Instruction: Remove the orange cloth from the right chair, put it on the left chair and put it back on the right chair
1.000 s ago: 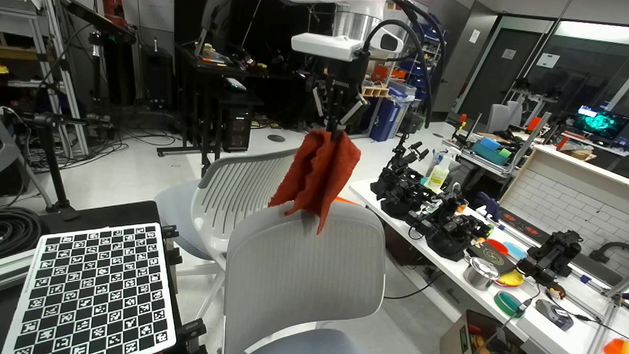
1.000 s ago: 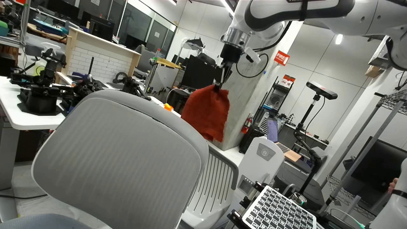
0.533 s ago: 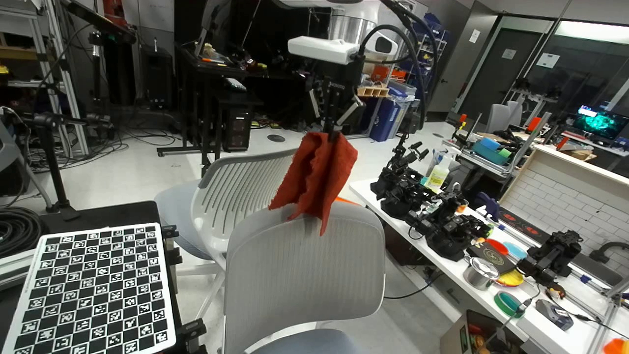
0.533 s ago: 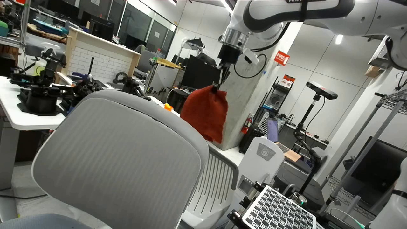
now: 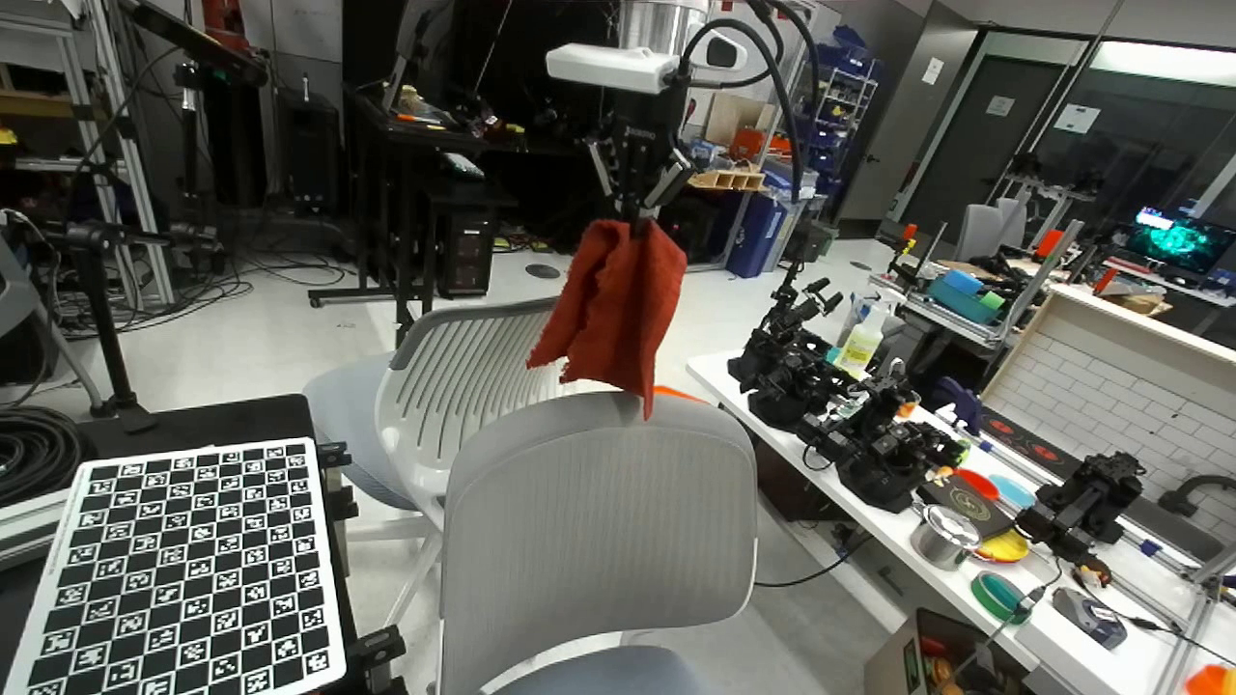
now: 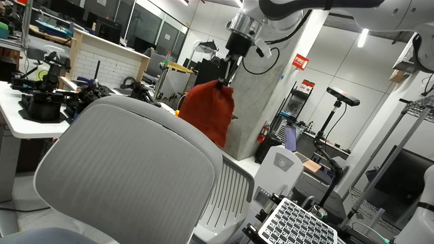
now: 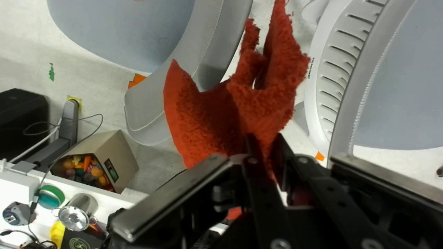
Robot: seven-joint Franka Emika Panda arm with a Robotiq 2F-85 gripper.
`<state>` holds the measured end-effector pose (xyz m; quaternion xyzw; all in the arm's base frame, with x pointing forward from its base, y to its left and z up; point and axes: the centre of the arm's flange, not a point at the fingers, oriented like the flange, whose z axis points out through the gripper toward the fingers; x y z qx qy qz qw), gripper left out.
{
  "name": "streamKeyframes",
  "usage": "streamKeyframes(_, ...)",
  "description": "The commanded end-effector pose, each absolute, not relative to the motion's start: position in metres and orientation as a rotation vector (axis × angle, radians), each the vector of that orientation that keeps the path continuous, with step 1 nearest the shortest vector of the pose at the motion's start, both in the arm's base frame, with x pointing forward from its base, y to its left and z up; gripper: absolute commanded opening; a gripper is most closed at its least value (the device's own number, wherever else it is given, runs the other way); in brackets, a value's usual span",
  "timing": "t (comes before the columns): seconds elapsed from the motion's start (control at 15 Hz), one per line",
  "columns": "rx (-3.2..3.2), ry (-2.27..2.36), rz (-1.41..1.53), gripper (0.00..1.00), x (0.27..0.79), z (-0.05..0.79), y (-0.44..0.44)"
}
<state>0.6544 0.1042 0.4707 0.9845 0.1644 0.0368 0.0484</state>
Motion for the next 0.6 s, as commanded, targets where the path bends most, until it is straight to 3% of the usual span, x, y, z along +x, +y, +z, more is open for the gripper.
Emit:
streamKeyframes(0.0, 2.990, 0.515, 0.123, 0.04, 0.662, 0.468, 0.114)
streamKeyframes(0.53, 3.008, 0.486, 0.133, 0.04, 0.663, 0.480, 0.090)
